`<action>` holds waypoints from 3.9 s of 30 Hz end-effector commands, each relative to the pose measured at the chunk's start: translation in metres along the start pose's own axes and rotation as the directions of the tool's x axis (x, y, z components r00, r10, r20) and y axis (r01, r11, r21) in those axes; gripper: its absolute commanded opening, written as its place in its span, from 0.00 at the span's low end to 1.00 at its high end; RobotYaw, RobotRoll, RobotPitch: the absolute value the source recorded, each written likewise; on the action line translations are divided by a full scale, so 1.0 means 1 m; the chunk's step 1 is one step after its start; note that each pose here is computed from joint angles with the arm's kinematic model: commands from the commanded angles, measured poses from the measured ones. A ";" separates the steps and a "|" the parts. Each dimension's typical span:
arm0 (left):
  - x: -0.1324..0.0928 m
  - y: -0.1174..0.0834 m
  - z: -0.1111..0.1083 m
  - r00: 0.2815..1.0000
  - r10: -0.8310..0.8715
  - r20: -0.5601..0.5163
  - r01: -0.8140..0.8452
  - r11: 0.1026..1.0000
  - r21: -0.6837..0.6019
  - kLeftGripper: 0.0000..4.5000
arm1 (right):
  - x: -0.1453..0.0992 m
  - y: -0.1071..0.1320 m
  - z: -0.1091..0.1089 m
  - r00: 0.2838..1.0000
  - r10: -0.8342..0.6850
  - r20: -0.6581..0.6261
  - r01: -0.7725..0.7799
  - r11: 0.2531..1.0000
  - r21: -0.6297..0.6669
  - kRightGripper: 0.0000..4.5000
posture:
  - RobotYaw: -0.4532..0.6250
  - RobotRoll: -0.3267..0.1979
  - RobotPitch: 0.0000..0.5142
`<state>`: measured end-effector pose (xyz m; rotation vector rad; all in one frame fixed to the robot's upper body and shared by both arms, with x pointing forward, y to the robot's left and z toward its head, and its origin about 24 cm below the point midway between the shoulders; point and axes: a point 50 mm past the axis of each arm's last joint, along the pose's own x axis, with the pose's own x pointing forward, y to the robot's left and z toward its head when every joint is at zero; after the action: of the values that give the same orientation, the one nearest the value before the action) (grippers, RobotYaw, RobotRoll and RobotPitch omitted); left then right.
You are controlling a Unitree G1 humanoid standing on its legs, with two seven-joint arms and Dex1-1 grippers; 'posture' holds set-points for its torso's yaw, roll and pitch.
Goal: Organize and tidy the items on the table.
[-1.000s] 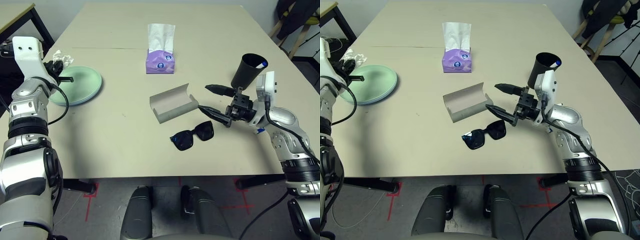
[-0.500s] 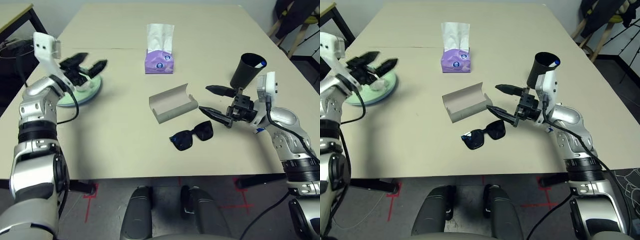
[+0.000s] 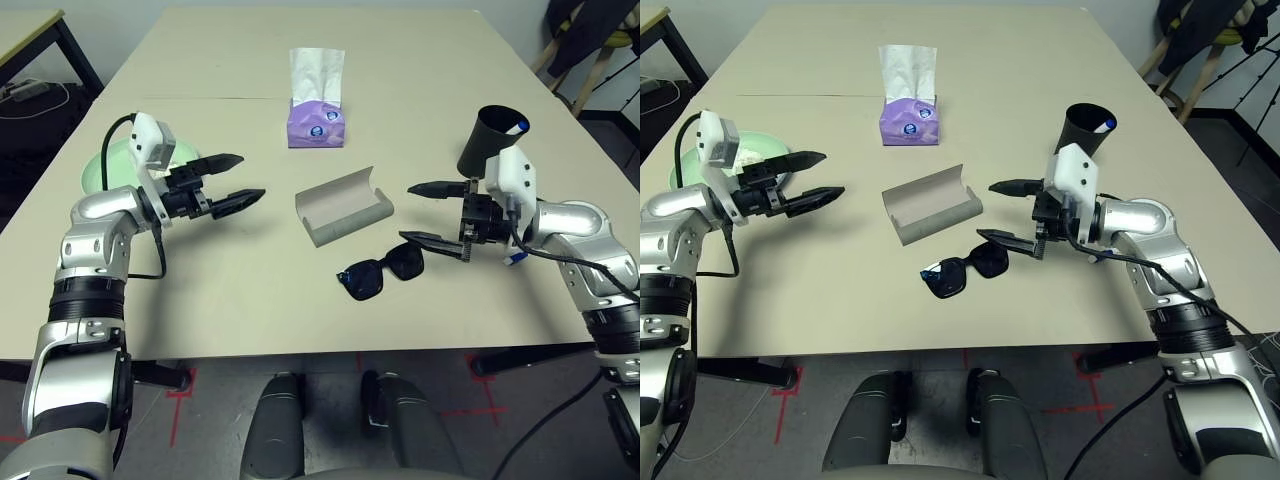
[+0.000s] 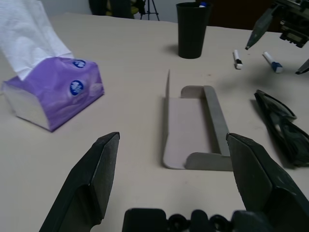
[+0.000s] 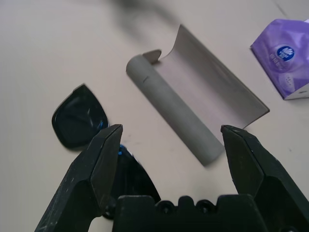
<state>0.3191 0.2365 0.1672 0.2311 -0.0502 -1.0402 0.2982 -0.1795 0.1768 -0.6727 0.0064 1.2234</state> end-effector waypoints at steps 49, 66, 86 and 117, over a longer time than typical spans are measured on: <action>0.015 -0.053 -0.018 0.915 -0.401 -0.048 0.404 0.913 0.054 0.99 | 0.071 0.011 0.058 0.757 0.294 -0.583 -0.501 0.834 -0.232 1.00 | 0.54 0.62 0.29; 0.015 -0.054 -0.018 0.920 -0.388 -0.058 0.391 0.919 0.056 0.99 | 0.086 0.013 0.057 0.694 0.283 -0.663 -0.536 0.817 -0.212 1.00 | 0.55 0.62 0.29; 0.014 -0.054 -0.018 0.922 -0.381 -0.069 0.385 0.921 0.058 0.99 | 0.089 0.017 0.045 0.665 0.303 -0.683 -0.541 0.825 -0.161 1.00 | 0.55 0.62 0.29; 0.015 -0.049 -0.019 0.929 -0.362 -0.074 0.366 0.929 0.059 1.00 | 0.067 -0.013 0.077 0.726 0.193 -0.660 -0.491 0.817 -0.301 0.08 | 0.53 0.62 0.25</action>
<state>0.2874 0.2044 0.1399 0.3351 -0.0013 -1.3953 0.3090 -0.0863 0.2135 -1.5108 0.4614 1.3466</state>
